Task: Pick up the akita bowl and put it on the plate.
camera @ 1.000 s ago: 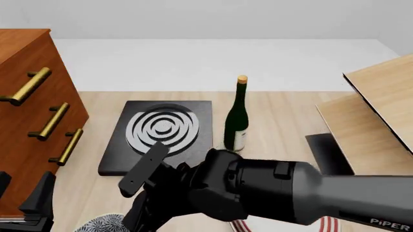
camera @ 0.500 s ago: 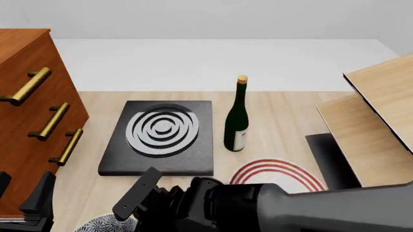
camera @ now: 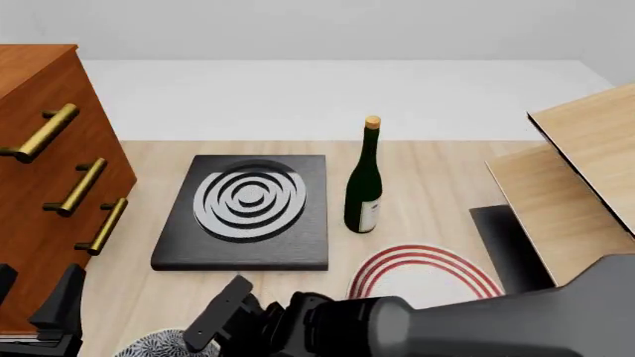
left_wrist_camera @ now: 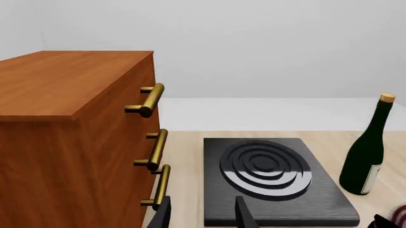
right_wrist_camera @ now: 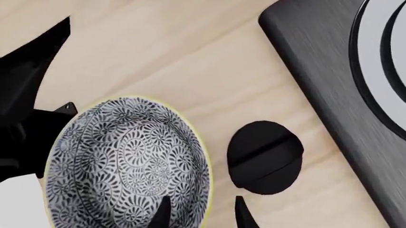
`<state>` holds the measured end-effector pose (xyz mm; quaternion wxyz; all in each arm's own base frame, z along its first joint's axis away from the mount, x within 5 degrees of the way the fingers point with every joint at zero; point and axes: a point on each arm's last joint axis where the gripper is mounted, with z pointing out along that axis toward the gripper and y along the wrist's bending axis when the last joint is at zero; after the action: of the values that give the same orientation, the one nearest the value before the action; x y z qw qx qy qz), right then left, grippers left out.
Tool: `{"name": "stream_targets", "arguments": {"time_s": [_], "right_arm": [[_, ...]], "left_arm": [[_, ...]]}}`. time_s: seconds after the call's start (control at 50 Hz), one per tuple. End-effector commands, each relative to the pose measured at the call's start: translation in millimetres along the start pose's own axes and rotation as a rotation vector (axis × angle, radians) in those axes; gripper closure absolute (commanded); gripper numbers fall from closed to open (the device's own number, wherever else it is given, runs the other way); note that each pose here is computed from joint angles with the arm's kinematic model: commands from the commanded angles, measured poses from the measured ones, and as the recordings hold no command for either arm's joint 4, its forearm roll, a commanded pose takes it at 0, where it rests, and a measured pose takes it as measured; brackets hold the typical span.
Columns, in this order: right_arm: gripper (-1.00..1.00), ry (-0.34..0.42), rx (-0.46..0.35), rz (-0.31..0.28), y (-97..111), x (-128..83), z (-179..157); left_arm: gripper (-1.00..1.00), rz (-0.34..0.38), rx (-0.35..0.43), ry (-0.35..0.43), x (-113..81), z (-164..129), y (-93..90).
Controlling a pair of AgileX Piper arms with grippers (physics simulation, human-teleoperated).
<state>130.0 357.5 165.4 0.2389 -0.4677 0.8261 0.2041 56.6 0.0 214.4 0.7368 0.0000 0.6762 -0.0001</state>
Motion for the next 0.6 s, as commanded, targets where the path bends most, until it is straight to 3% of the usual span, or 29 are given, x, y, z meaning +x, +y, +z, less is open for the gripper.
{"name": "stream_targets", "arguments": {"time_s": [0.02, 0.36, 0.38, 0.6], "right_arm": [[-1.00, 0.014, 0.010, 0.007, -5.5, 4.6, 10.1], [-1.00, 0.015, -0.002, -0.001, 1.7, 8.9, 12.0], [1.00, 0.010, -0.002, -0.005, 0.9, 7.6, 10.8], [1.00, -0.017, 0.012, -0.015, -9.0, -0.9, -1.6]], "left_arm": [[-1.00, 0.000, 0.000, 0.000, 0.0, 0.0, 0.0], [-1.00, 0.000, 0.000, 0.000, 0.0, 0.0, 0.0], [-1.00, 0.000, 0.000, 0.000, 0.0, 0.0, 0.0], [-1.00, 0.000, 0.000, 0.000, 0.0, 0.0, 0.0]]}}
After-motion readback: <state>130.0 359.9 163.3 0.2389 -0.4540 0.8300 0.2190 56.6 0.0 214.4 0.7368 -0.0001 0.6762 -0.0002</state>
